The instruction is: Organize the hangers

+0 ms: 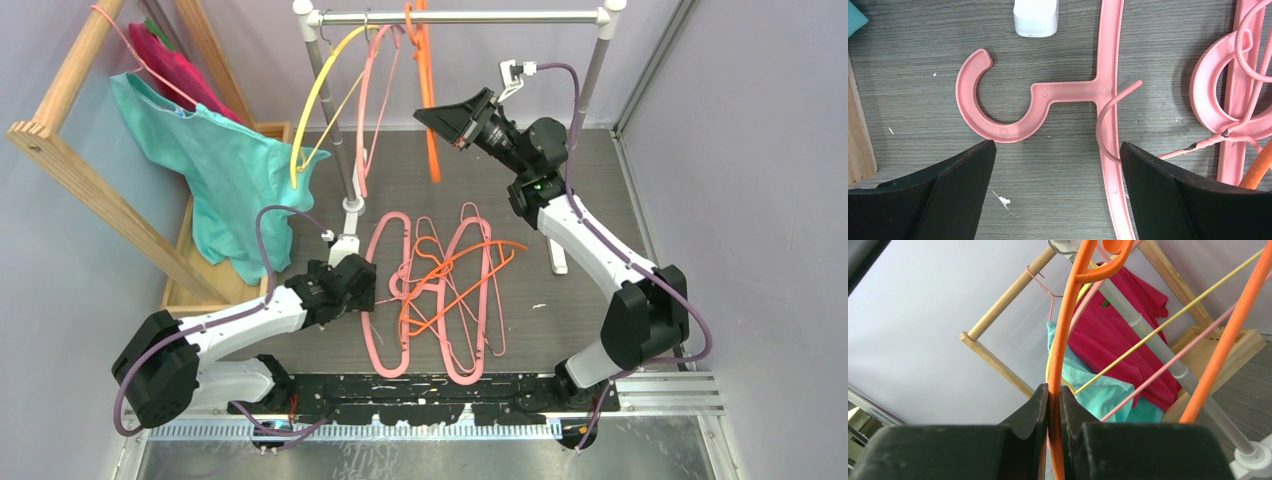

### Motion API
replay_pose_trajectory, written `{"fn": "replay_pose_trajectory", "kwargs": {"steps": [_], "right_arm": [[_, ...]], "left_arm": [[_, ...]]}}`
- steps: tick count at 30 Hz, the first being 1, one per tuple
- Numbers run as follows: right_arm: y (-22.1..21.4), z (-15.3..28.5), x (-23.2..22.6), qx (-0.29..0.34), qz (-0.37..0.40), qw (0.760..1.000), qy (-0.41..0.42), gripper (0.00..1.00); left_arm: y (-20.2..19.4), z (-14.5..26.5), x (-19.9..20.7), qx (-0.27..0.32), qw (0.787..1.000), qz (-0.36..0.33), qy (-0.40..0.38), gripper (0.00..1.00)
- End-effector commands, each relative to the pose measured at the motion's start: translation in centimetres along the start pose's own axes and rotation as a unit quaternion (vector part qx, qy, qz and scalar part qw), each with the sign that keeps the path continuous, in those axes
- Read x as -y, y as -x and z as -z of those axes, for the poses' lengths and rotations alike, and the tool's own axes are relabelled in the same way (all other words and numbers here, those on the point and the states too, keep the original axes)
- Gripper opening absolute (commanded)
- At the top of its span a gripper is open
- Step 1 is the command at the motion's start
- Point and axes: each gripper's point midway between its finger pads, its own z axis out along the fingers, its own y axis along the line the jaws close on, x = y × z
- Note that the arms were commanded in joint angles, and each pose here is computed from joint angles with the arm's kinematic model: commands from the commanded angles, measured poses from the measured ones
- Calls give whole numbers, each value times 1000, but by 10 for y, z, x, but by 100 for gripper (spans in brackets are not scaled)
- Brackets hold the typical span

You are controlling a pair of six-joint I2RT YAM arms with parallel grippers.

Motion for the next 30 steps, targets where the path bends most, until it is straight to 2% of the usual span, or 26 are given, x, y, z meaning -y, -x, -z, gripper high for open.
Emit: {"fn": "replay_pose_trajectory", "kwargs": {"steps": [1,13,23,30], "right_arm": [[35,-17,-59,57,37,994,85,1],[12,-47,10,62,-34,997,3,1],[-15,-81,26,32,-40,998,-29,1],[-48,-98,46,5,-73,996,-44,1]], "left_arm": [[17,5,1,28,1000,9,-3,98],[15,10,-7,35,999,9,0,98],[15,11,-12,38,999,6,8,98],[13,12,-16,40,999,10,10,98]]}}
